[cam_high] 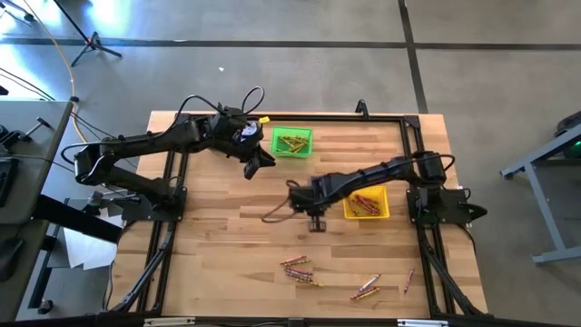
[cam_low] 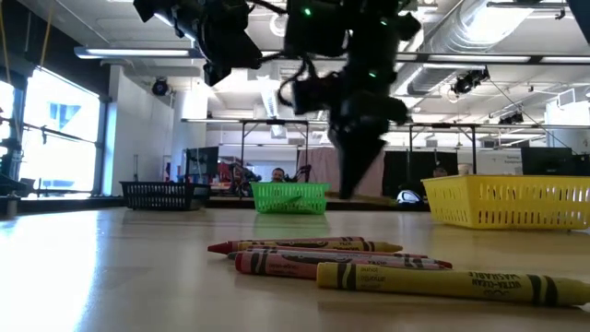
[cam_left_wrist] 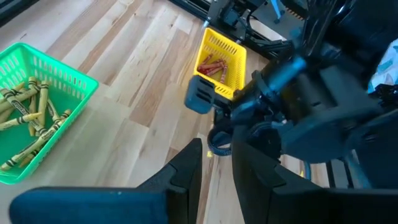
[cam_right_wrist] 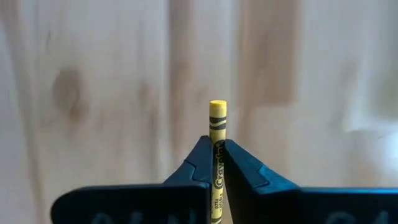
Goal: Sort crayons
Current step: Put the yellow crayon into the green basket
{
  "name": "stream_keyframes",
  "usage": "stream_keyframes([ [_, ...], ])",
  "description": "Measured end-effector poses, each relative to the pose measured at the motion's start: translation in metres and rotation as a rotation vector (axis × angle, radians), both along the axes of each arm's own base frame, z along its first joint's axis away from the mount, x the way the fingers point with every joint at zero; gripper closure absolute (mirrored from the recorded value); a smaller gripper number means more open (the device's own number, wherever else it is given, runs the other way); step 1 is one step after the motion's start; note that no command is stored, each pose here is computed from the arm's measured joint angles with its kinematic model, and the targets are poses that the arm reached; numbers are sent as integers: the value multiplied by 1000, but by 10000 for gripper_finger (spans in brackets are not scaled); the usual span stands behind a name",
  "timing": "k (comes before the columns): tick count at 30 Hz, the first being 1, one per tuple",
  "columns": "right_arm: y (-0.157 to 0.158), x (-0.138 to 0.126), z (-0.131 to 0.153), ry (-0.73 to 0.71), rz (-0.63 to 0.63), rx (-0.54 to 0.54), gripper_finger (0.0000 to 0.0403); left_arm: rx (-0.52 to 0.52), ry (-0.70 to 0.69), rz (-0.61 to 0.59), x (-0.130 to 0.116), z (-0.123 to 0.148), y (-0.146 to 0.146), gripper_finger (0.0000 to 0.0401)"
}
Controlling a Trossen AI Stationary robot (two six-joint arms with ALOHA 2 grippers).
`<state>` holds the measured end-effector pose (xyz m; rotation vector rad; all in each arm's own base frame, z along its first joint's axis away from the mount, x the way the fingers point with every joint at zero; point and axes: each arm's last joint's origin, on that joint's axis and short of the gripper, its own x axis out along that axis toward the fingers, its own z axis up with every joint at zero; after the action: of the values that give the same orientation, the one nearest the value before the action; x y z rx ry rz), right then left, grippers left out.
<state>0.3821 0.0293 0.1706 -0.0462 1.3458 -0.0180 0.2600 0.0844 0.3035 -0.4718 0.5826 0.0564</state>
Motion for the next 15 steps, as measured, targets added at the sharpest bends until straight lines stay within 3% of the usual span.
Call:
stream_keyframes([
  [6,-49,21,35,-126,-120,-149,399,0,0,-1,0,0,0,327],
  [15,-144,21,53,-272,-334,-197,400,62,-1,-35,-1,0,0,327],
])
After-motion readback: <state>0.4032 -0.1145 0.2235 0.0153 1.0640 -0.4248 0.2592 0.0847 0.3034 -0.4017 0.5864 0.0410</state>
